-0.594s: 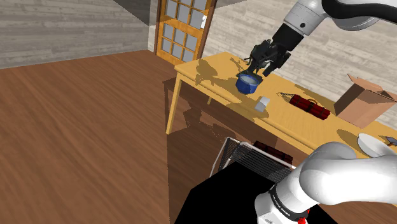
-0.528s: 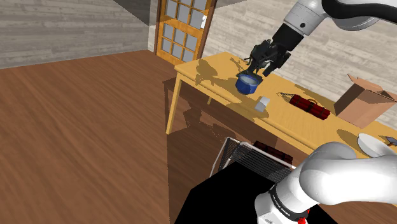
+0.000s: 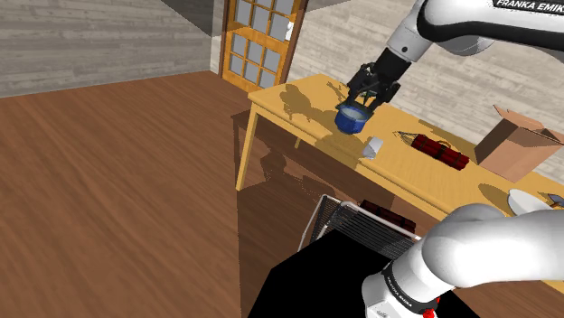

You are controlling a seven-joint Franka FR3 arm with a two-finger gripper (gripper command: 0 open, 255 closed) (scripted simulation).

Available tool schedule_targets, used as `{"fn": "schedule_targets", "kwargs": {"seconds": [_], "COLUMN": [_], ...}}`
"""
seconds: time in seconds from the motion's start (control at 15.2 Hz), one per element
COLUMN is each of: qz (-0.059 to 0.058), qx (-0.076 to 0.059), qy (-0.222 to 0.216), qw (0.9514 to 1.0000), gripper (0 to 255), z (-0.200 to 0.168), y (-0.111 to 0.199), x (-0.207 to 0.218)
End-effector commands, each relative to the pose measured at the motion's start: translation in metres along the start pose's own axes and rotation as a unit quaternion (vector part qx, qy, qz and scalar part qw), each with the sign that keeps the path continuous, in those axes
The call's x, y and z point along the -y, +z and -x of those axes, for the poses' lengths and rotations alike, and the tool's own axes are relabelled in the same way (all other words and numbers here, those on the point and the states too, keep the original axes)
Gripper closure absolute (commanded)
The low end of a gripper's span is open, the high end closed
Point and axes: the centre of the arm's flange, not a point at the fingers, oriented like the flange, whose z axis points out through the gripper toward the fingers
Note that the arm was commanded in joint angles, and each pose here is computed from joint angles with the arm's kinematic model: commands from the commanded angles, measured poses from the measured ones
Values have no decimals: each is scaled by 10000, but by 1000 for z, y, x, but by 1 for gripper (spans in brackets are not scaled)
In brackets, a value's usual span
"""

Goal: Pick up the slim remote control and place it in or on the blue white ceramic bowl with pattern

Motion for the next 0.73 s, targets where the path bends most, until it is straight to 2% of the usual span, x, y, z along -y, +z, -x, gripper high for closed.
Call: {"fn": "schedule_targets", "kwargs": {"seconds": [0.0, 0.33, 0.66], "qz": [52, 176, 300], "qx": [17, 68, 119], "qy": [232, 804, 1373], "qw": [9997, 9966, 9900], "gripper": [0, 0, 0], "z": [-16, -51, -81], "y": [13, 43, 72], "x": [-21, -66, -115]}}
